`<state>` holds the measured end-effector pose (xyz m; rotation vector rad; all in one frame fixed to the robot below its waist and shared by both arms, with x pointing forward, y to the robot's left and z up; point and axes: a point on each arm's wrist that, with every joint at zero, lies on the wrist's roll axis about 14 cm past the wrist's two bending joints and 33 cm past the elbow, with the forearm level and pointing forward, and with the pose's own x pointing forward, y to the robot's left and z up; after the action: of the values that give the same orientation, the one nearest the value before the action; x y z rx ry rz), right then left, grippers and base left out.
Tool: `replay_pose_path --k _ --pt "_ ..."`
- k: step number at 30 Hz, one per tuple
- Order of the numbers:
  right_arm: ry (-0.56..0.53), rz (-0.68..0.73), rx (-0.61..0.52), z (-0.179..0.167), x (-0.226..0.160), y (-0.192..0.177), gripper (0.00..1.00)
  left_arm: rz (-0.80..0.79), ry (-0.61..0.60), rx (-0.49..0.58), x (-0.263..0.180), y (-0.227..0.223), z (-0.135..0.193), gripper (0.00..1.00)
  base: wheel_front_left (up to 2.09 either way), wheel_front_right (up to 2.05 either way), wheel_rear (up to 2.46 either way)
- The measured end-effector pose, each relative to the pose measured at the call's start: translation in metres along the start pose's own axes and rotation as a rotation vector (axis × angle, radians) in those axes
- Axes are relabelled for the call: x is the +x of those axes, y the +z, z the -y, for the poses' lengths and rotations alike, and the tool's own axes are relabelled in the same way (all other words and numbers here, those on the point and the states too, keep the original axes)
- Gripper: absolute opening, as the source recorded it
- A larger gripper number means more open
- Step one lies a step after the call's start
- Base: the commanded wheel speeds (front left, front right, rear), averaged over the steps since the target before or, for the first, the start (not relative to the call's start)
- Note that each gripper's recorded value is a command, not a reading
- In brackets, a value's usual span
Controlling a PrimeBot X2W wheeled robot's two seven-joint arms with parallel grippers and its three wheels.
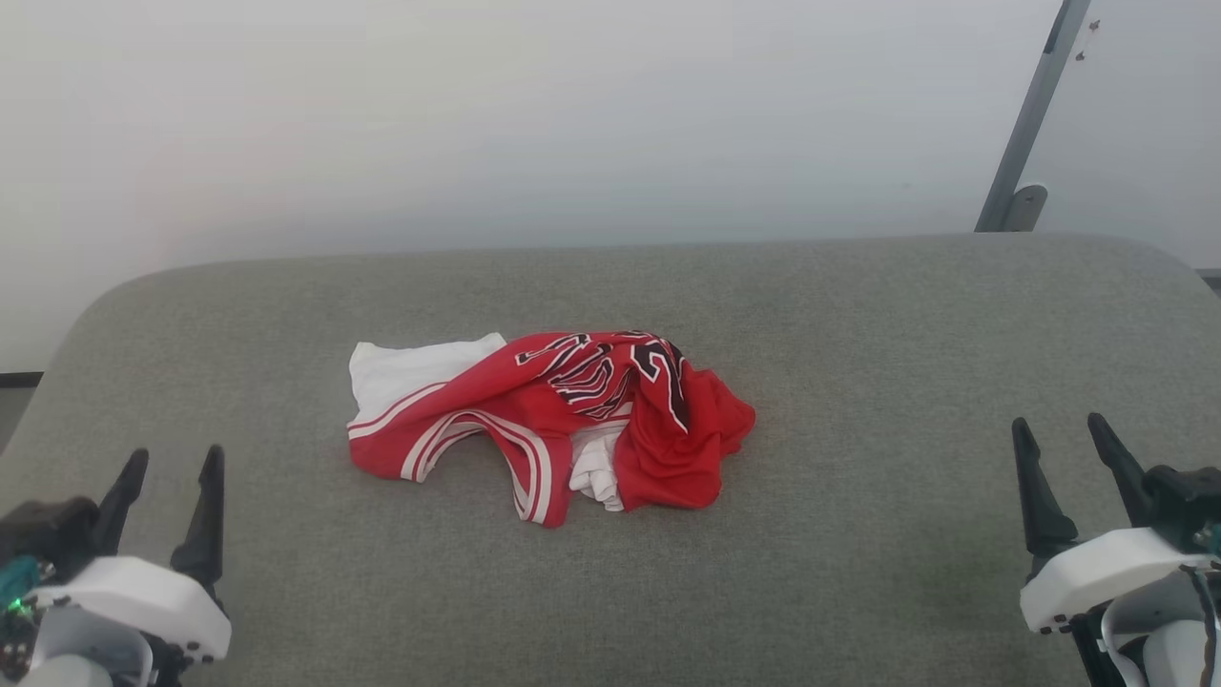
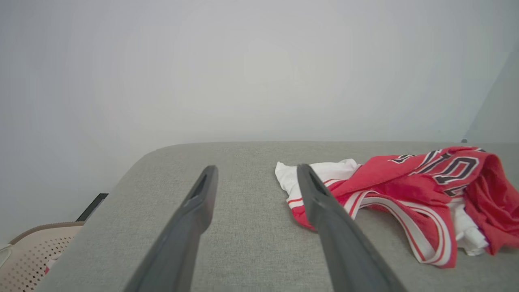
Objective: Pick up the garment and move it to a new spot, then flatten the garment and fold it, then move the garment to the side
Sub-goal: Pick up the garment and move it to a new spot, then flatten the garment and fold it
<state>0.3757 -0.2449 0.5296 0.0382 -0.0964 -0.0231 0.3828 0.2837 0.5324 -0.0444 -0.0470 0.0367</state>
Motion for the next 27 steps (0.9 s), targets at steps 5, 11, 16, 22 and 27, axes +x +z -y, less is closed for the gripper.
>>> replay_pose_path --k 5,11,16,22,27 --pt "-0.002 -0.001 0.000 0.000 0.000 -0.001 1.00 -0.011 -0.008 -0.012 -0.004 -0.006 0.002 1.00 0.00 0.00 0.00" --pt "0.002 -0.001 -0.002 -0.001 0.000 -0.001 1.00 -0.008 -0.035 -0.023 -0.005 -0.007 0.008 1.00 0.00 0.00 0.00" --pt "0.006 0.002 -0.004 -0.001 0.000 0.000 1.00 0.003 -0.051 -0.028 -0.005 -0.004 0.012 1.00 0.00 0.00 0.00" --pt "0.014 0.007 -0.005 -0.004 0.001 0.001 1.00 0.006 -0.053 -0.029 -0.008 -0.004 0.013 1.00 0.00 0.00 0.00" --pt "0.034 -0.002 -0.007 -0.010 0.002 -0.001 1.00 0.016 -0.044 -0.033 -0.009 -0.001 0.012 1.00 0.00 0.00 0.00"
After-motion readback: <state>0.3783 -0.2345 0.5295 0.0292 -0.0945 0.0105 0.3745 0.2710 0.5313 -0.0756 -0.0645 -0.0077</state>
